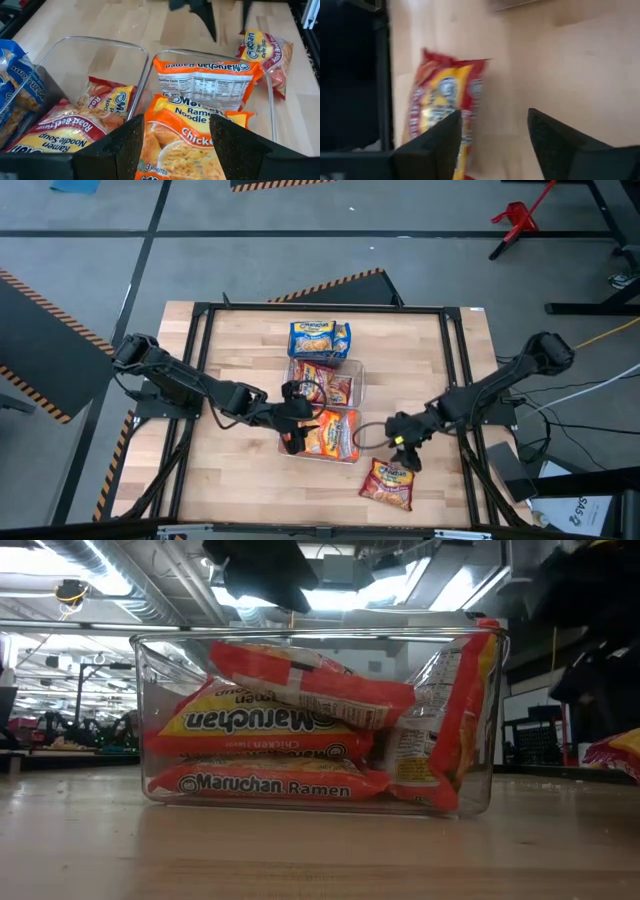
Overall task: Sort Maruchan noodles
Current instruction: Put the red noodle pack into the top transparent bin
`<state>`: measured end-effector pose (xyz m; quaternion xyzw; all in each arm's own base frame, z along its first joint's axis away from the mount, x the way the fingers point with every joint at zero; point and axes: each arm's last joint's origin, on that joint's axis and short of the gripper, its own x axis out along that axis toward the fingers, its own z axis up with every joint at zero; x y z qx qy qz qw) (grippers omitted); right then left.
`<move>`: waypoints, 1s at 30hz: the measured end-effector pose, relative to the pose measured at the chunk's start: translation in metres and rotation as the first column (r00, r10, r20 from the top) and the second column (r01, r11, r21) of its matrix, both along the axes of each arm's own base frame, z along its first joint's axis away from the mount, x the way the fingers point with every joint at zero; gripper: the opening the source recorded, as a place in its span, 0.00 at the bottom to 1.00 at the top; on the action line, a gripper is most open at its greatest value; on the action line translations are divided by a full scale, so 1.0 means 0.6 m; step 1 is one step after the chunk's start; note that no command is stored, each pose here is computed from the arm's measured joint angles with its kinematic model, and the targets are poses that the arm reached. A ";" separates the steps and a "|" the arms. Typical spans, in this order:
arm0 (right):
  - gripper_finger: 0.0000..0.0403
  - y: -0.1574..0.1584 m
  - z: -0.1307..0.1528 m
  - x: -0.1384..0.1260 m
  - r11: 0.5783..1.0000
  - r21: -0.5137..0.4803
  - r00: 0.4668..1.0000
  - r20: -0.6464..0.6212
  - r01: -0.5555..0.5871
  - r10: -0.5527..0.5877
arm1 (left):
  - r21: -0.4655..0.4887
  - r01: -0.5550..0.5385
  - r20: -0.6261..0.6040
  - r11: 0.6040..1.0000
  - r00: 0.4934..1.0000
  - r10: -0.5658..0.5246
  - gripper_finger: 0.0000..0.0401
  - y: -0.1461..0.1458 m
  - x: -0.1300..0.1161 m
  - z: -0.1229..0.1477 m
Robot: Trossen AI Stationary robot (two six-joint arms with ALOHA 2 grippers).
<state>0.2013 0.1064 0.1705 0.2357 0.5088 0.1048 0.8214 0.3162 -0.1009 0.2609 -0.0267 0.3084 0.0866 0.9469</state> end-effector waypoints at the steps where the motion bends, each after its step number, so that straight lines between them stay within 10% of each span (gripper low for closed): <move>1: 0.55 0.006 -0.002 0.002 1.000 0.008 1.000 0.010 -0.022 0.022 | 0.000 0.001 0.000 1.000 1.000 -0.001 0.55 -0.001 0.000 0.000; 9: 0.83 0.022 -0.017 0.017 1.000 0.002 0.998 0.052 -0.023 0.023 | 0.004 -0.003 0.002 1.000 1.000 0.003 0.55 -0.001 0.000 0.000; 18: 0.87 0.036 -0.071 0.034 0.996 0.071 0.995 -0.080 -0.049 0.055 | 0.001 0.007 0.001 1.000 1.000 -0.007 0.55 -0.007 -0.002 0.000; 24: 0.81 0.041 -0.085 0.039 0.993 0.093 0.992 -0.104 -0.067 0.076 | 0.004 0.004 0.000 1.000 1.000 -0.004 0.55 -0.006 -0.002 -0.001; 30: 0.49 0.039 -0.087 0.039 0.995 0.072 0.992 -0.100 -0.064 0.071 | 0.020 -0.012 0.000 1.000 1.000 0.012 0.55 -0.005 -0.003 -0.001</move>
